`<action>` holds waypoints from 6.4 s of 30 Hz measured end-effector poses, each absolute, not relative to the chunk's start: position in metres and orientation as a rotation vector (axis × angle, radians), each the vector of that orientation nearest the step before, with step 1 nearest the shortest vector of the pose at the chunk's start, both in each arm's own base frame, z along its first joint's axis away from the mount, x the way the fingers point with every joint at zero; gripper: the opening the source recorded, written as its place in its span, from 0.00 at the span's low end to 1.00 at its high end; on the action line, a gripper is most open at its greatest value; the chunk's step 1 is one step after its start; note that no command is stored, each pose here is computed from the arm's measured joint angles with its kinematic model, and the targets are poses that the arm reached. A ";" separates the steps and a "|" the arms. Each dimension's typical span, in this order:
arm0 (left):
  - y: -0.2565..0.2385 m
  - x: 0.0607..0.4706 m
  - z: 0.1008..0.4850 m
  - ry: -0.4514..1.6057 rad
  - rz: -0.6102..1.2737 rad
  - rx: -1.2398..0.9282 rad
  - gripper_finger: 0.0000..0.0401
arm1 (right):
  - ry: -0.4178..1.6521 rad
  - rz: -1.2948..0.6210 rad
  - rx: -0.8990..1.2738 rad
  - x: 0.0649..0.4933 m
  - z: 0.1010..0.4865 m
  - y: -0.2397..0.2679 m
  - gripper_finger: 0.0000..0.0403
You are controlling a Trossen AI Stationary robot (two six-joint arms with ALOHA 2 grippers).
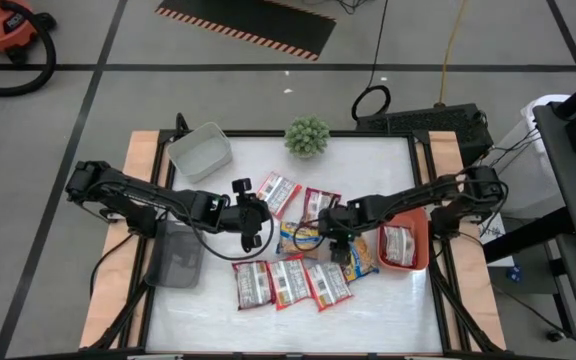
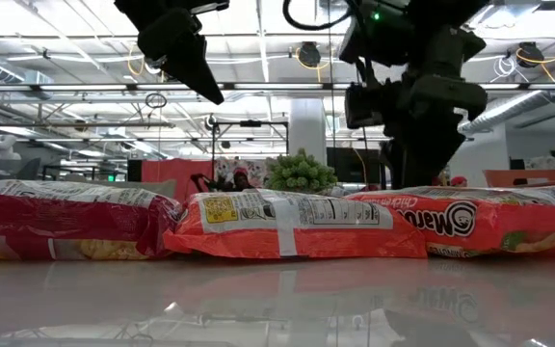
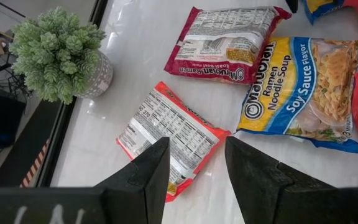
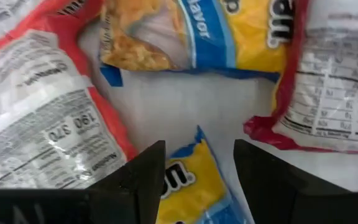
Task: Sort Maruchan noodles
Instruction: Put the blue bag into the white bin
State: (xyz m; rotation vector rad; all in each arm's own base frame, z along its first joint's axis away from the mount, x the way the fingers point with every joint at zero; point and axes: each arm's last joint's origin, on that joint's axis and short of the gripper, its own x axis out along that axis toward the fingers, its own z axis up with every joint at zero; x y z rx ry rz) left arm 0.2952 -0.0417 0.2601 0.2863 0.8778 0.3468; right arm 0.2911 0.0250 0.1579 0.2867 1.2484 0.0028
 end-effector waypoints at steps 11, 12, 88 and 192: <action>-0.042 0.295 0.260 0.877 0.347 0.286 0.40 | 1.301 0.039 0.356 0.283 0.149 0.020 0.27; -0.042 0.295 0.260 0.877 0.347 0.286 0.40 | 1.301 0.041 0.355 0.283 0.149 0.019 0.23; -0.027 0.367 0.235 0.481 0.436 0.038 0.69 | 0.357 -0.493 -0.208 0.294 0.279 0.031 0.00; 0.191 0.111 0.246 1.068 0.723 -0.218 0.39 | 0.396 -0.331 -0.211 0.237 0.306 0.052 0.18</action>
